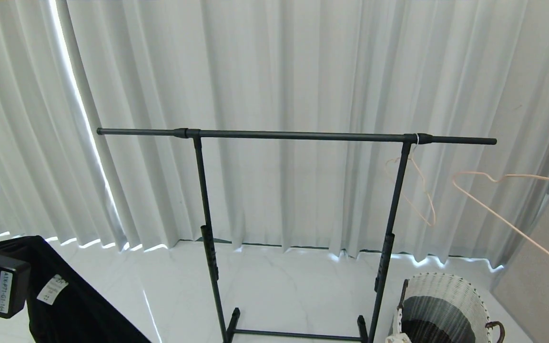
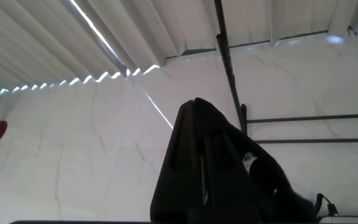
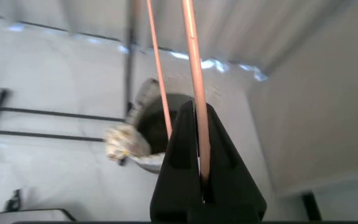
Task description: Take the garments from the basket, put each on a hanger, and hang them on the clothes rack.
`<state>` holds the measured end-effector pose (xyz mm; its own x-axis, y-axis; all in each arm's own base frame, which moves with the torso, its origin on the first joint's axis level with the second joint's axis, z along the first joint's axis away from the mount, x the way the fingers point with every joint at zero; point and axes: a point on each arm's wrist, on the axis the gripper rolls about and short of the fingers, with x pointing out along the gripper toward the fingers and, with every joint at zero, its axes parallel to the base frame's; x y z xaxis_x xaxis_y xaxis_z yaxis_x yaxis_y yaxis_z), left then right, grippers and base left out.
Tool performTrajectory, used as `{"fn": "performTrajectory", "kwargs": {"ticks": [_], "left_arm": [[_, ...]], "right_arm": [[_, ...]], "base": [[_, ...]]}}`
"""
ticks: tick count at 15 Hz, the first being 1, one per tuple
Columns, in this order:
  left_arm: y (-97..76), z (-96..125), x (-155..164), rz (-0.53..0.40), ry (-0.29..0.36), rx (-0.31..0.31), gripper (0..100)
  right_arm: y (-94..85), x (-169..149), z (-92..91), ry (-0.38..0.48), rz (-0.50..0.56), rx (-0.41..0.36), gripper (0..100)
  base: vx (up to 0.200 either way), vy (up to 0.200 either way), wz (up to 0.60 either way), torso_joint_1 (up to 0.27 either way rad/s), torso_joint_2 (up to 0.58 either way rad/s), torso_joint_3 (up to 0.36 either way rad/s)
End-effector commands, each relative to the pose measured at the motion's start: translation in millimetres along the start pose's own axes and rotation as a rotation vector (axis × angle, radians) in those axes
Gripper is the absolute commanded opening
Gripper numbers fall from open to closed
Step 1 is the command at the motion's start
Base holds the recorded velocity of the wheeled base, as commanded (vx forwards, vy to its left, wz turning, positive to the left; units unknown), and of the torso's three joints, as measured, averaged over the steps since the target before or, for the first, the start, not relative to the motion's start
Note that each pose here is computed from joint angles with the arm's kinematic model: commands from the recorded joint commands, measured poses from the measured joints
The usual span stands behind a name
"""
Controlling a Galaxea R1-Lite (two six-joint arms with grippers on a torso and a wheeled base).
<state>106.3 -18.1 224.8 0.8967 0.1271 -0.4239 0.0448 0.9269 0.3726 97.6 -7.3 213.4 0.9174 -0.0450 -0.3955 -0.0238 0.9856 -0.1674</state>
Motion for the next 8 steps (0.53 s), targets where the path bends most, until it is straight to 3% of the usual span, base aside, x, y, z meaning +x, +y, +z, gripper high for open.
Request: {"fn": "performTrajectory", "kwargs": {"ticks": [1, 4, 7, 8], "left_arm": [[-1.0, -0.4, 0.3, -0.008, 0.001, 0.004, 0], [-4.7, 0.6, -4.4, -0.177, -0.063, 0.006, 0], [-8.1, 14.0, 4.4, -0.197, -0.055, 0.009, 0], [-9.0, 27.3, 15.1, -0.186, -0.038, -0.012, 0]], "right_arm": [[0.4, -4.8, 2.7, -0.031, 0.023, -0.002, 0], [13.2, -3.3, 9.7, -0.067, 0.241, -0.046, 0], [37.5, 5.2, 13.4, -0.034, 0.46, -0.063, 0], [53.8, 4.0, 13.7, -0.007, 0.586, -0.044, 0]], "base": [[0.0, 0.0, 0.0, 0.0, 0.0, 0.0], [0.0, 0.0, 0.0, 0.0, 0.0, 0.0], [0.0, 0.0, 0.0, 0.0, 0.0, 0.0], [0.0, 0.0, 0.0, 0.0, 0.0, 0.0]]}}
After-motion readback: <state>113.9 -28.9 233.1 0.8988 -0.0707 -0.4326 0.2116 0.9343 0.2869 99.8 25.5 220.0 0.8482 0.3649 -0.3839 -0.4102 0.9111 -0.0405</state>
